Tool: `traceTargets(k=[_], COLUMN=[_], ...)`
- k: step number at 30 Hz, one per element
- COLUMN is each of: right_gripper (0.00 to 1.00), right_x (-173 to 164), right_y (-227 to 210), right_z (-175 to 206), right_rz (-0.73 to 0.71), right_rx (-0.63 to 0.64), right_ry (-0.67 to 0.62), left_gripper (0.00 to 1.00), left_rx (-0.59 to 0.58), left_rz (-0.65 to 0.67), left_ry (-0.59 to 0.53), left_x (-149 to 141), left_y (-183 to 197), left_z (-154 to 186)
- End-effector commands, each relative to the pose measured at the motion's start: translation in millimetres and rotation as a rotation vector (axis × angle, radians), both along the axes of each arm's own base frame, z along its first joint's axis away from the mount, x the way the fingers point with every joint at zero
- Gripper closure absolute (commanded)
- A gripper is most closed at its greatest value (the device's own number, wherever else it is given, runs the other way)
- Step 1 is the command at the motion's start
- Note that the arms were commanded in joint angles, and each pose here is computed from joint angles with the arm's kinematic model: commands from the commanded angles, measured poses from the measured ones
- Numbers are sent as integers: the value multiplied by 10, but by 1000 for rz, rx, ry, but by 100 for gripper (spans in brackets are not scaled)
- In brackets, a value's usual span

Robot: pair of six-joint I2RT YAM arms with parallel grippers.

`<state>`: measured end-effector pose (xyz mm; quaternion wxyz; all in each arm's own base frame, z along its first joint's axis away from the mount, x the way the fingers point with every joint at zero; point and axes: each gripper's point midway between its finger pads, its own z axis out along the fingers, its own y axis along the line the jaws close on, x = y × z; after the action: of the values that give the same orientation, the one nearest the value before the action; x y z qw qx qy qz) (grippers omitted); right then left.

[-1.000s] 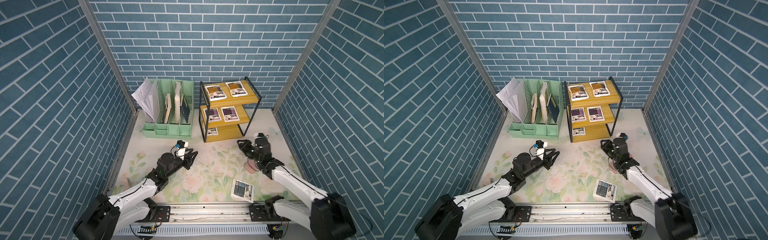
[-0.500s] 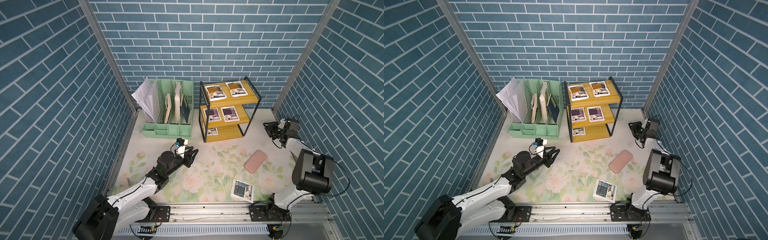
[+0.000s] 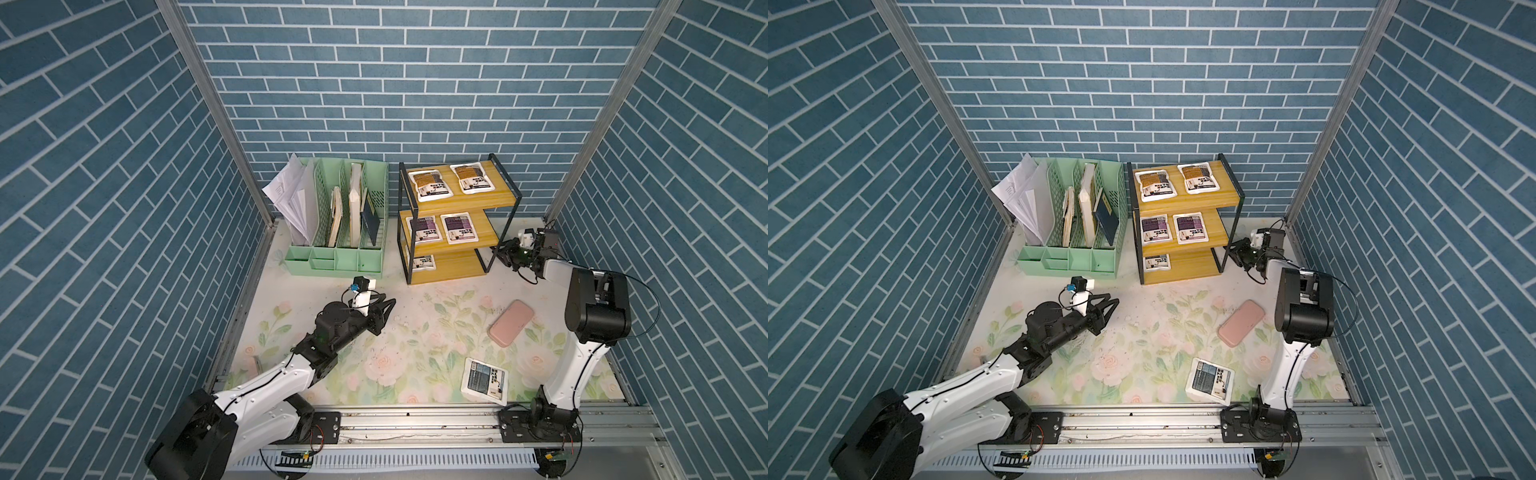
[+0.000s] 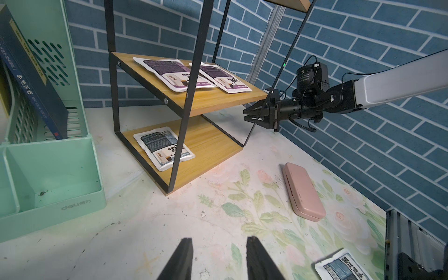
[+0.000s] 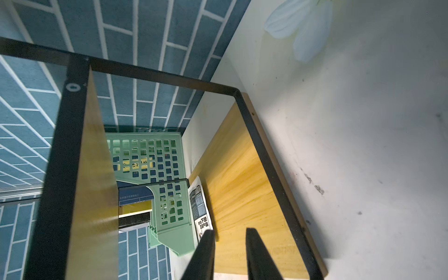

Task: Place the bagged coffee beans on the shelf by color
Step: Adjust the shelf at the center of the board, then move the bagged coffee beans to the center of the board.

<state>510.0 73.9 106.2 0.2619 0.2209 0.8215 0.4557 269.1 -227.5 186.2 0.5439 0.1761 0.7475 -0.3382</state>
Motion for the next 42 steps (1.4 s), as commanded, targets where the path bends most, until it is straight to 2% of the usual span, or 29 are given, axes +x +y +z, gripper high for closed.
traceTargets(k=[1,7,14,18,23,27,28,30,34,38,42], right_gripper=[75,75,75,75,65,57,51,40,38,38,38], right_x=[-235,-604,-787,-779,-919,-1633,-1907,-2360,-3082,-3379,-3515], right_y=[155,484,484,204,-301,-542,-578,-545,-388,-354,-179], right_z=[-12,-32,-220,-211,257,309,238,159,-6,-103,-329], right_rz=[101,237,231,98,-130,-244,-273,-282,-219,-202,-72], right_rx=[4,68,60,-39,-319,-441,-449,-435,-407,-417,-400], right_ry=[-30,-56,-19,-15,-69,70,136,190,312,375,455], left_gripper=[58,59,59,59,59,59,58,58,58,58,57], left_rx=[7,13,14,13,4,18,34,74,138,232,323], left_rz=[1,0,4,0,-27,-54,-65,-102,-237,-378,-498], left_ry=[-22,-18,-22,-19,4,30,40,55,100,92,88], left_x=[13,17,17,8,-22,-71,-101,-184,-453,-806,-1102], left_y=[-14,-17,-7,-10,-54,-140,-191,-334,-753,-1256,-1712], left_z=[57,24,40,39,-3,-60,-93,-170,-366,-522,-746])
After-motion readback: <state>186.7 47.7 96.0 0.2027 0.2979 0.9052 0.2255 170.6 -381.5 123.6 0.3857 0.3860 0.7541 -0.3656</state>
